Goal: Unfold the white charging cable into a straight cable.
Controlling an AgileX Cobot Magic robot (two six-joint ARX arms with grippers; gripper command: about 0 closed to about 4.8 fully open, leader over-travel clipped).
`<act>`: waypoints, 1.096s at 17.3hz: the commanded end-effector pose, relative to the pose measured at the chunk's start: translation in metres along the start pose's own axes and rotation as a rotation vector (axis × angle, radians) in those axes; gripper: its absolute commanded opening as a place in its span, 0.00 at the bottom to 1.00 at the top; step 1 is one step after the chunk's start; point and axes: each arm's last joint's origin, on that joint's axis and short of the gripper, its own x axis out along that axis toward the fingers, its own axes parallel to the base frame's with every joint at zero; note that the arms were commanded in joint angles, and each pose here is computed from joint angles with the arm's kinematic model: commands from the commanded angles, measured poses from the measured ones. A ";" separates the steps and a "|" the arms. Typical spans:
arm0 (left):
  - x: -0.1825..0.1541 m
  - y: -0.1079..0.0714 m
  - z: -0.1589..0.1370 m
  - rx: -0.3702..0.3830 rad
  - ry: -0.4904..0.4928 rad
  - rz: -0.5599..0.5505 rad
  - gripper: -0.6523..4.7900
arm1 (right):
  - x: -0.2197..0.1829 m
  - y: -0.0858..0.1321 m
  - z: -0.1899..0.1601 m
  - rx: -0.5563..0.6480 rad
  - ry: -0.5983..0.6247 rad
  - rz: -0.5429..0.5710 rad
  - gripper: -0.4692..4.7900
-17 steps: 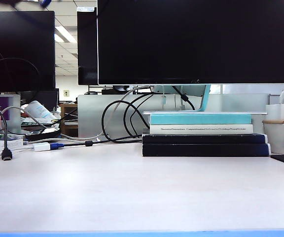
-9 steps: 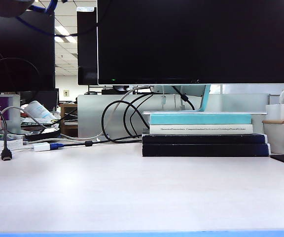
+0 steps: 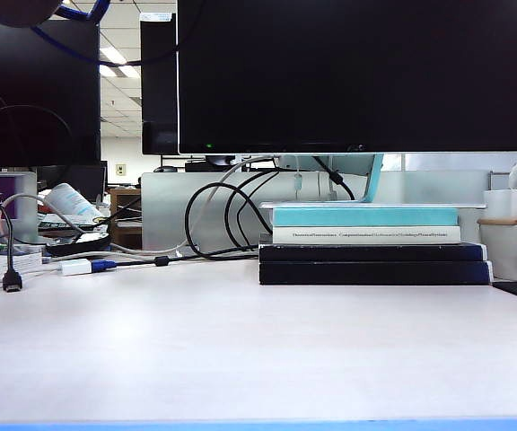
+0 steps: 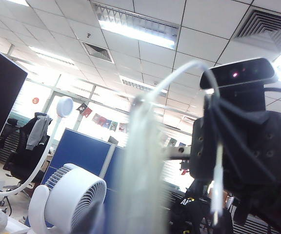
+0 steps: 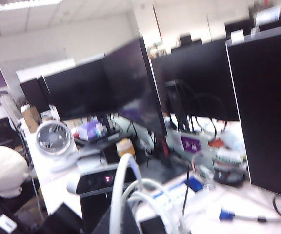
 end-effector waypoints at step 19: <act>-0.063 0.077 0.033 0.149 0.443 -0.023 0.11 | -0.040 0.015 -0.021 -0.174 0.221 -0.276 0.69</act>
